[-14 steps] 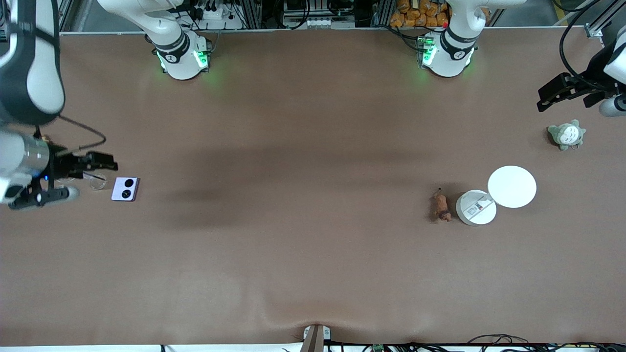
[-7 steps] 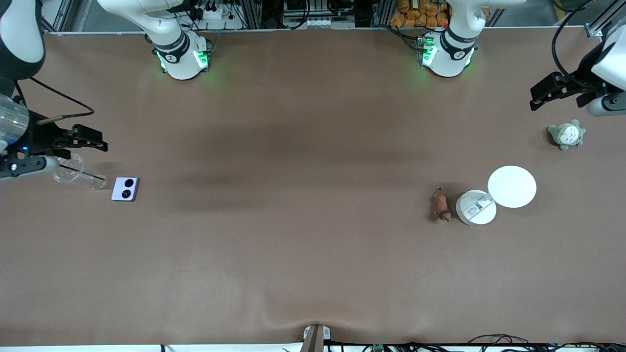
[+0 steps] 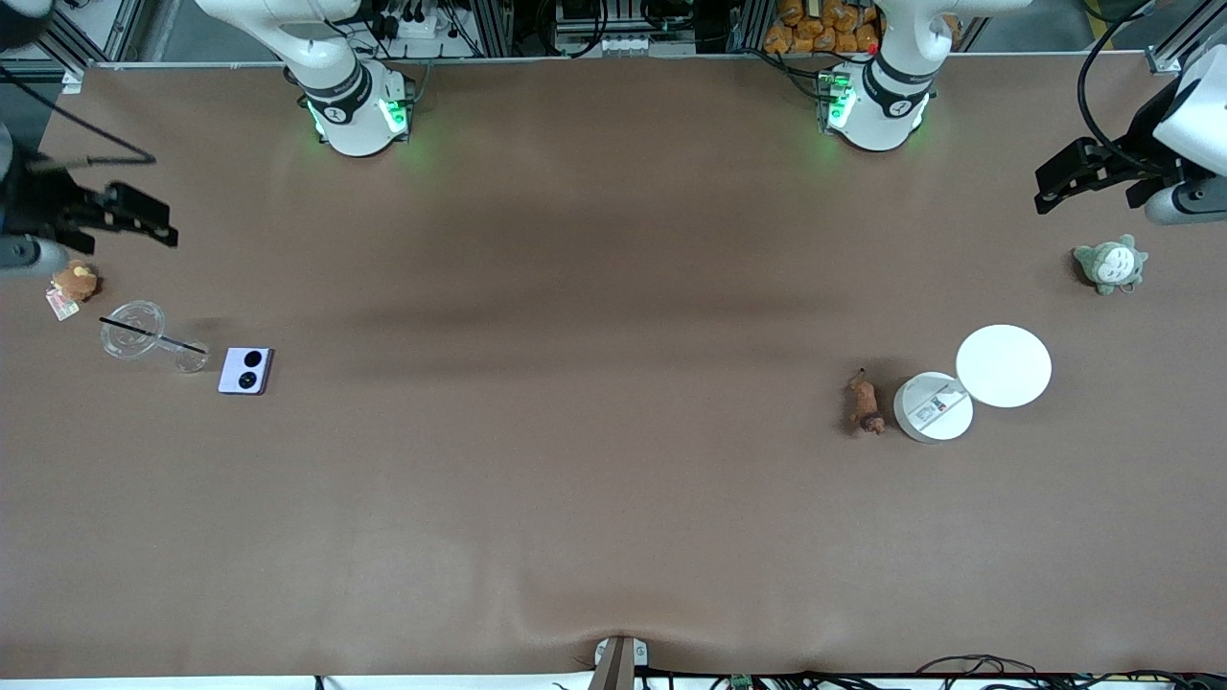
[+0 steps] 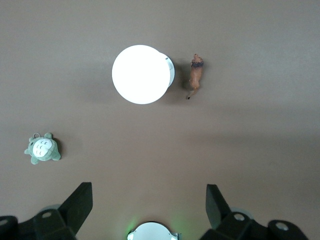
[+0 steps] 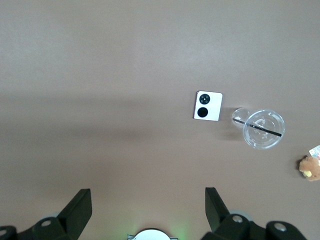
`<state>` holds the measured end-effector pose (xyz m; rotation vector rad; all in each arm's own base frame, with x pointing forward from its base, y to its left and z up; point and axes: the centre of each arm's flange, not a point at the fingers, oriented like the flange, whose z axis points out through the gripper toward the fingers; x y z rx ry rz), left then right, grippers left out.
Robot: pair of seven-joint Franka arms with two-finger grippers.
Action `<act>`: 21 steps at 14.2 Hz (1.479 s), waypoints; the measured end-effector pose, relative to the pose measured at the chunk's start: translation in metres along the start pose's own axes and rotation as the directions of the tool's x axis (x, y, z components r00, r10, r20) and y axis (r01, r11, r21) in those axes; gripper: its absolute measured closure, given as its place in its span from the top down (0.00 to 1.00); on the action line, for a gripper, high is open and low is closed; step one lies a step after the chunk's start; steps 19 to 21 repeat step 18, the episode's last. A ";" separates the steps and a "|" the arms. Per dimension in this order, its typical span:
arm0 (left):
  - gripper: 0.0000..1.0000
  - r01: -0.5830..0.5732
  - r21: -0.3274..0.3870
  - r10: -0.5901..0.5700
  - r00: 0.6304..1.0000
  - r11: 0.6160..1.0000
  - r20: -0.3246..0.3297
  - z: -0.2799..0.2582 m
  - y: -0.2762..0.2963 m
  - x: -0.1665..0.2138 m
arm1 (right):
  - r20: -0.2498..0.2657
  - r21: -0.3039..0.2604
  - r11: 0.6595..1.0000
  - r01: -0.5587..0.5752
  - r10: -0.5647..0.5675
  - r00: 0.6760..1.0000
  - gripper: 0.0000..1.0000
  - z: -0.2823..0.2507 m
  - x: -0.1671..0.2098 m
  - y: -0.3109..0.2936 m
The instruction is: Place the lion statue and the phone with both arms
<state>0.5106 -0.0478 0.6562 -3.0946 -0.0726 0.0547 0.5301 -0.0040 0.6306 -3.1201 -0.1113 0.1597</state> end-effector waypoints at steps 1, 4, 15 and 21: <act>1.00 0.002 -0.001 -0.002 1.000 1.000 -0.003 -0.002 -0.001 -0.002 | -0.005 0.000 1.000 -0.007 0.007 1.000 1.00 -0.004 -0.004 0.003; 1.00 0.003 -0.002 -0.003 1.000 1.000 -0.010 -0.006 -0.002 -0.004 | 0.001 0.002 1.000 -0.018 0.018 1.000 1.00 -0.003 -0.005 0.009; 1.00 -0.077 -0.010 0.077 0.997 0.997 -0.020 -0.010 -0.011 -0.001 | 0.010 0.002 1.000 -0.014 0.014 1.000 1.00 -0.001 -0.006 0.007; 1.00 -0.054 -0.029 0.053 0.998 0.998 -0.016 -0.009 -0.009 0.000 | 0.009 0.002 1.000 -0.014 0.014 1.000 1.00 -0.002 -0.006 0.007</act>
